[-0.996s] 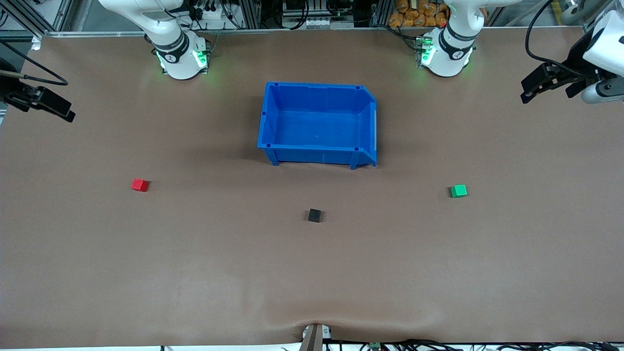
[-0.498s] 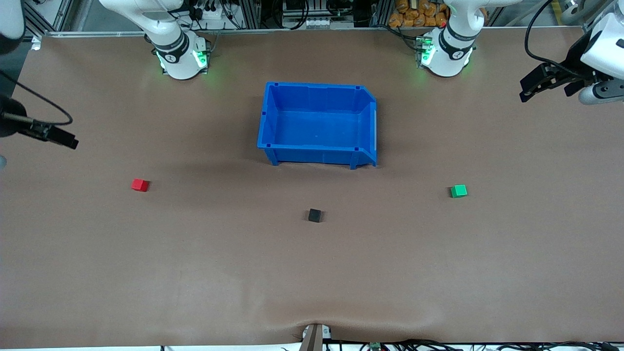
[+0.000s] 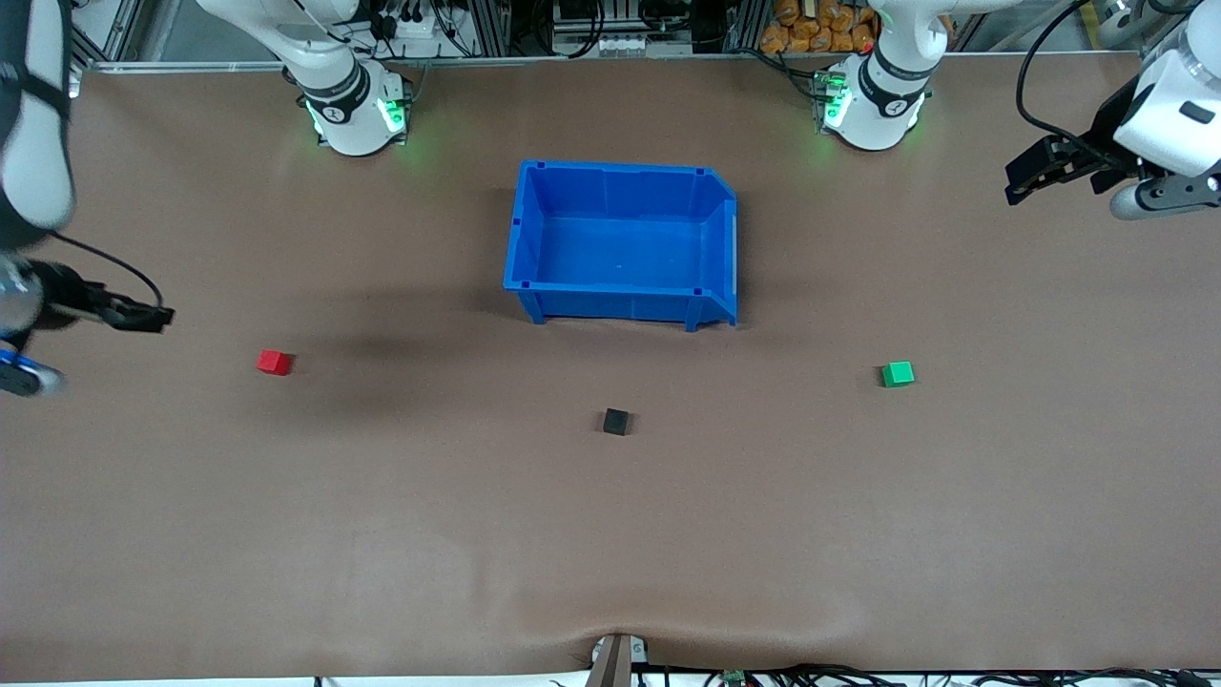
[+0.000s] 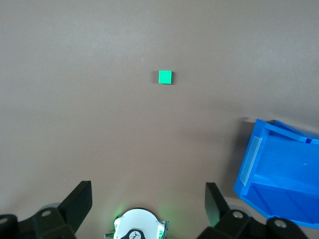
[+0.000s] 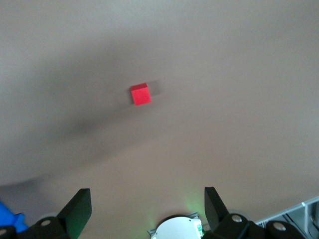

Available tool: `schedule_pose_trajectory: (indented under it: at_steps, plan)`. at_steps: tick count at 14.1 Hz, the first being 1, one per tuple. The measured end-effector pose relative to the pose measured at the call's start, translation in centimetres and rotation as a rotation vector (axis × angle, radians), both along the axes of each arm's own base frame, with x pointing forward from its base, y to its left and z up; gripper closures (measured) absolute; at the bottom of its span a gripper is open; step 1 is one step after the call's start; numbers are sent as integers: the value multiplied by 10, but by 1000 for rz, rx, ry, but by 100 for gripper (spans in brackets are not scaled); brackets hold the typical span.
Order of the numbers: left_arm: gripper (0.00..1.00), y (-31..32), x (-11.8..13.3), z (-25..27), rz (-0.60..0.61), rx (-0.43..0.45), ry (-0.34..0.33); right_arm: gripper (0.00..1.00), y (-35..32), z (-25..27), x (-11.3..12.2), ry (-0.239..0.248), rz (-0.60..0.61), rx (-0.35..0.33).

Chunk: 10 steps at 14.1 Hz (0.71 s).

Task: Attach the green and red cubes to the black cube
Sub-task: 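Lower the right gripper onto the red cube while the left gripper reaches the green cube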

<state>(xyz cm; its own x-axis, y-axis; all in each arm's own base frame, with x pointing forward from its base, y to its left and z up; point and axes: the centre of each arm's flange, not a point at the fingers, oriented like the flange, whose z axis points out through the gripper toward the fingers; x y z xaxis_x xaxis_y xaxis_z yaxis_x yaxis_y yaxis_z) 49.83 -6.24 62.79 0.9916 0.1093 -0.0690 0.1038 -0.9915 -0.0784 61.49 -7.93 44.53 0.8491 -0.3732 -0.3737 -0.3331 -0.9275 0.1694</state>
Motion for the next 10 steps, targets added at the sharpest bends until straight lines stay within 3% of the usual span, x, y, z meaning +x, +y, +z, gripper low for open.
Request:
schedule_pose_trajectory:
  at_steps: [4, 5, 7, 10]
  plan:
    - [0, 0, 9, -46, -2, -1, -2, 0, -12, -111, 17, 109, -15, 14]
    - [0, 1, 12, -62, -1, -2, -10, 0, -12, -134, 20, 111, -13, 15]
    - [0, 1, 17, -96, 10, -6, -34, 0, -13, -175, 23, 66, -6, 12]
    - [0, 0, 20, -156, 38, -17, -92, 0, -13, -237, 12, 27, 0, 10]
